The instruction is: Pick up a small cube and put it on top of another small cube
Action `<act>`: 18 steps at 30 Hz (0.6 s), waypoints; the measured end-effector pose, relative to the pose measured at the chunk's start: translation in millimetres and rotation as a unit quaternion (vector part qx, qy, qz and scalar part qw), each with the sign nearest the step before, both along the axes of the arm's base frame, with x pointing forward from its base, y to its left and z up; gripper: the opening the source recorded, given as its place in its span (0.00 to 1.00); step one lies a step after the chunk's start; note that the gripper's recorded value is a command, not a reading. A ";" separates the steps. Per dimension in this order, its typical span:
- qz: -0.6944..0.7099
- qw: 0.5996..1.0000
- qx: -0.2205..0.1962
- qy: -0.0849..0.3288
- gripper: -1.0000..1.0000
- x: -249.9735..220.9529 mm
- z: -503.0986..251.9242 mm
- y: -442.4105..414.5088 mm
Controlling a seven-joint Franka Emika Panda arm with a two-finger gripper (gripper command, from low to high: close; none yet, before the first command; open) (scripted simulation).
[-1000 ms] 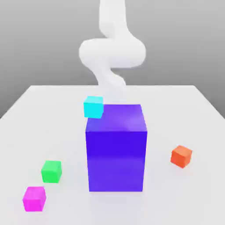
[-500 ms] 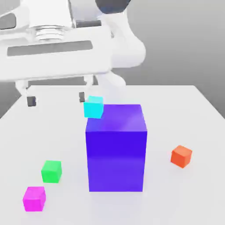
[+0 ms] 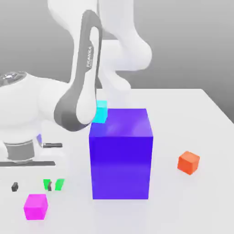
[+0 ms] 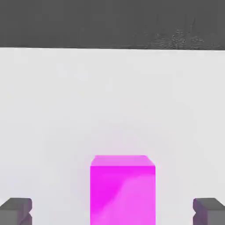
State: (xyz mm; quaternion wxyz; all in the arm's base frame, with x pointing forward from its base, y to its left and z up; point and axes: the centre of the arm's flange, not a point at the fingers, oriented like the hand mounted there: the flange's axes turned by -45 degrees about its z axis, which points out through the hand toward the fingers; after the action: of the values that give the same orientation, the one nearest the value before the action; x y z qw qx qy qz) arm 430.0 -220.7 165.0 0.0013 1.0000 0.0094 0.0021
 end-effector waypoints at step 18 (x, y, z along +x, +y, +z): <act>-0.016 1.000 -0.002 -0.004 0.00 -3.1 61.3 0.2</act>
State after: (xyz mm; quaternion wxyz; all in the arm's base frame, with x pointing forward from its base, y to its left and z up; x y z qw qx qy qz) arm 426.9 -220.5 226.4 0.0030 1.0000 -0.0064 0.0059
